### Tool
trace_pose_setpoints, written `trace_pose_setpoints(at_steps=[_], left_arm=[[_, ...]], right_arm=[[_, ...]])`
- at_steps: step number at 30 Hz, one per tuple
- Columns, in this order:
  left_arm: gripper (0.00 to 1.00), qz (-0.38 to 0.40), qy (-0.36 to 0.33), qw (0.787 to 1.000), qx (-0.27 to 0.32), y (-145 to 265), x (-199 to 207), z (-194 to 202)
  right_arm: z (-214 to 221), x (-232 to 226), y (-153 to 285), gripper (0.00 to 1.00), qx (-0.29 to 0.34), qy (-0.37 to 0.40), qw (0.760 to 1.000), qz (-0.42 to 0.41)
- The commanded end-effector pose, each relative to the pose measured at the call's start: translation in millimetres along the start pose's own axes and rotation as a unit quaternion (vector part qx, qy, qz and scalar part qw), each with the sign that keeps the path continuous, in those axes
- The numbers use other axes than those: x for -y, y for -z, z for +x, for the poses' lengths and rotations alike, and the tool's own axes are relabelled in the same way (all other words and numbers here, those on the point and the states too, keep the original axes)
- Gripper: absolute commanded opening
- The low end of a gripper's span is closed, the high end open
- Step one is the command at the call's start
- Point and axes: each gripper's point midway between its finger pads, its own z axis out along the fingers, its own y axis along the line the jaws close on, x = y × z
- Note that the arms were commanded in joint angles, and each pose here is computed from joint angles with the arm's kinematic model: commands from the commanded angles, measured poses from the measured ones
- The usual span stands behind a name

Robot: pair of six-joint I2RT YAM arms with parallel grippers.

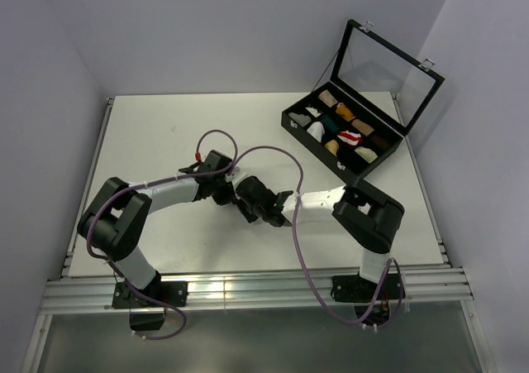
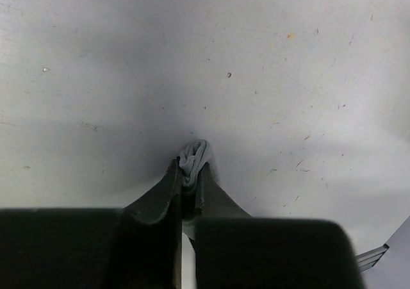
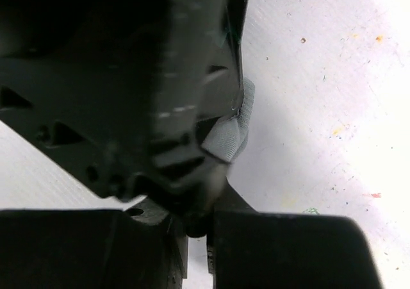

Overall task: Roll the socks
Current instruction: Pick up the sock at the center of the board.

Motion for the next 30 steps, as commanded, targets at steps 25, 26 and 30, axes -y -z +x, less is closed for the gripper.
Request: trace_pose_setpoints(at_steps=[25, 26, 30], left_arm=[[0.92, 0.071, -0.012, 0.948, 0.31, 208.4, 9.6, -183.2], [0.94, 0.07, -0.014, 0.938, 0.339, 226.4, 6.2, -190.0], [0.99, 0.013, -0.038, 0.911, 0.41, 267.9, -20.6, -214.4]], right_arm=[[-39.6, 149.9, 148.8, 0.0, 0.025, -0.163, 0.977, 0.134], [-44.8, 160.1, 155.6, 0.0, 0.031, -0.174, 0.974, 0.143], [-54.1, 208.1, 180.3, 0.0, 0.017, -0.233, 0.956, 0.176]])
